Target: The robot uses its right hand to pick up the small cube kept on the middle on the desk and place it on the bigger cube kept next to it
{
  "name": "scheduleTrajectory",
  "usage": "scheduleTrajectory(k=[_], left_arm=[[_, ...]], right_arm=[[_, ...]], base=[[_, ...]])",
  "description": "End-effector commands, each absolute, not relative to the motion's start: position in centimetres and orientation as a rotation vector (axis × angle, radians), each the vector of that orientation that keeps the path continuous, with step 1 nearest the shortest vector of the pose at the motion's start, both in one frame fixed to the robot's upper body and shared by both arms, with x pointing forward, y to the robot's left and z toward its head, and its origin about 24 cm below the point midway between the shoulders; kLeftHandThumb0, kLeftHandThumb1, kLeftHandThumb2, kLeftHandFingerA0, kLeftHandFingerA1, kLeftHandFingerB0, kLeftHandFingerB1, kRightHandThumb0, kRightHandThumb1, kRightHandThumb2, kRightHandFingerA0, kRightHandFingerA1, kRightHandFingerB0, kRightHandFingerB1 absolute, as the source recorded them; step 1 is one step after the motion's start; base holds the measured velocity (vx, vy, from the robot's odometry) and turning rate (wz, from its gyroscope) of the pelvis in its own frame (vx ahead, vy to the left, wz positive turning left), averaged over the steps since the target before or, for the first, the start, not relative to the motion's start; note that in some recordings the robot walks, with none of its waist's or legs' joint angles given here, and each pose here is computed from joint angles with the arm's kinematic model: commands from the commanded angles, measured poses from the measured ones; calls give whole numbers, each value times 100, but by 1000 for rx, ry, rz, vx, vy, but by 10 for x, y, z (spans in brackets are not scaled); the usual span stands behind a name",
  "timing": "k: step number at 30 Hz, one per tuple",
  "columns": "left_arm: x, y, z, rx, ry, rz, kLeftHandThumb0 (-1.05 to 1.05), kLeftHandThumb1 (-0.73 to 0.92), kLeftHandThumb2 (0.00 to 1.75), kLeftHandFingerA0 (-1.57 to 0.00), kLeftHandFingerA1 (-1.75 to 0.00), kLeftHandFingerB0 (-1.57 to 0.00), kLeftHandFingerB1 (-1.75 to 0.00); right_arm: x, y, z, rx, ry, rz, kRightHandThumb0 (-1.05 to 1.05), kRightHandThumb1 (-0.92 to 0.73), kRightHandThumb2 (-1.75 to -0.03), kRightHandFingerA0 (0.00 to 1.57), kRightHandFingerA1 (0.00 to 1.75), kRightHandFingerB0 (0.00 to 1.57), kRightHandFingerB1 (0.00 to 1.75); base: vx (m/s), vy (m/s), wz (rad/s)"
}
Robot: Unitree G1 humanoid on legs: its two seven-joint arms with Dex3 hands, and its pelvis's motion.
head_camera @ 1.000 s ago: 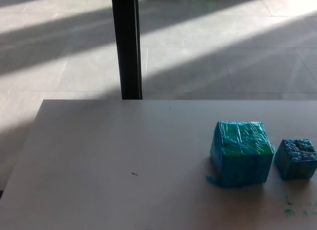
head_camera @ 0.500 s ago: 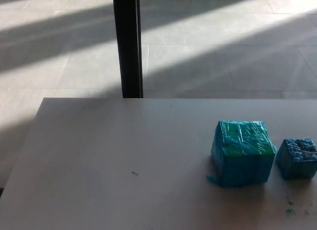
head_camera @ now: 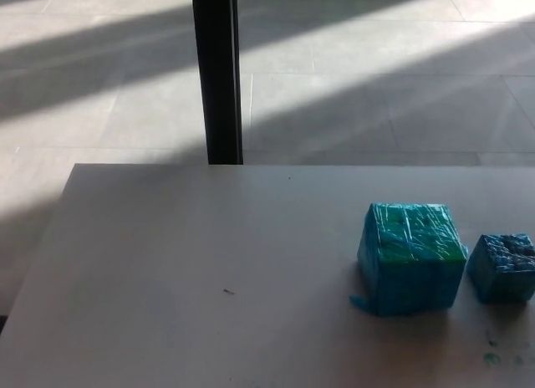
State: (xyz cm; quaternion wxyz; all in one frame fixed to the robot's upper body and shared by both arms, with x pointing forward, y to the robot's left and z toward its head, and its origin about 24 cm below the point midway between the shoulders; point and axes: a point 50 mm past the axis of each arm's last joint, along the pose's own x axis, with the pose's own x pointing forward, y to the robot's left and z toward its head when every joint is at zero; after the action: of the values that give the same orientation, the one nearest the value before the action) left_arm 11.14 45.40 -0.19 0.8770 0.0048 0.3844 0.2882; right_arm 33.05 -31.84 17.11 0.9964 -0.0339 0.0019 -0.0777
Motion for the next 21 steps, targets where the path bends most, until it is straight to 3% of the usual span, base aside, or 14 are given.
scheduleTrajectory(k=[1, 6, 7, 9, 10, 12, 13, 14, 16, 17, 18, 21], left_arm=[[110, 459, 3, 21, 807, 613, -98, 84, 80, -37, -51, -31, -40], [111, 459, 3, 26, 807, 611, -98, 83, 80, -37, -51, -32, -41], [111, 458, 3, 28, 807, 614, -91, 77, 120, -33, -58, -23, -47], [111, 458, 3, 29, 807, 610, -90, 76, 120, -34, -59, -21, -46], [111, 458, 3, 16, 804, 610, -93, 92, 69, -34, -49, -32, -38], [111, 458, 2, 4, 802, 618, -94, 92, 71, -34, -49, -33, -38], [112, 457, 3, 15, 805, 612, -95, 79, 121, -24, -55, -28, -49], [112, 458, 2, 16, 805, 614, -94, 92, 75, -32, -50, -33, -39], [112, 457, 2, 17, 804, 612, -94, 92, 75, -33, -50, -32, -39], [111, 457, 2, 12, 808, 609, -96, 92, 76, -29, -48, -32, -39], [111, 457, 2, 4, 806, 612, -95, 91, 75, -29, -48, -31, -39], [112, 457, 3, 28, 806, 595, -92, 92, 71, -32, -48, -30, -38]], right_arm=[[341, -306, 169, -196, 21, -91, -53, -72, -62, 48, 52, 27, 32], [351, -293, 156, -319, 99, -25, -47, -68, -59, 49, 54, 29, 32], [354, -292, 154, -339, 116, -17, -48, -68, -59, 46, 56, 29, 32], [355, -292, 153, -350, 119, -7, -49, -67, -59, 44, 58, 28, 32], [357, -292, 153, -363, 132, 7, -51, -66, -60, 39, 60, 25, 31], [359, -292, 153, -389, 148, 21, -54, -64, -59, 37, 56, 24, 29], [359, -293, 155, -464, 182, 53, -64, -48, -81, 19, 53, 12, 40], [359, -294, 156, -519, 193, 66, -63, -62, -59, 15, 43, 16, 27], [359, -294, 157, -594, 202, 78, -67, -63, -61, 8, 40, 14, 25], [361, -295, 159, -667, 233, 91, -86, -52, -87, 0, 15, 5, 23], [362, -295, 160, -720, 245, 86, -95, -57, -92, 0, 7, 9, 19], [363, -294, 163, -815, 264, 86, -91, -53, -88, 0, 3, 8, 9]], base=[[0, 0, 0], [0, 0, 0], [0, 0, 0], [0, 0, 0], [0, 0, 0], [0, 0, 0], [0, 0, 0], [0, 0, 0], [0, 0, 0], [0, 0, 0], [0, 0, 0], [0, 0, 0]])
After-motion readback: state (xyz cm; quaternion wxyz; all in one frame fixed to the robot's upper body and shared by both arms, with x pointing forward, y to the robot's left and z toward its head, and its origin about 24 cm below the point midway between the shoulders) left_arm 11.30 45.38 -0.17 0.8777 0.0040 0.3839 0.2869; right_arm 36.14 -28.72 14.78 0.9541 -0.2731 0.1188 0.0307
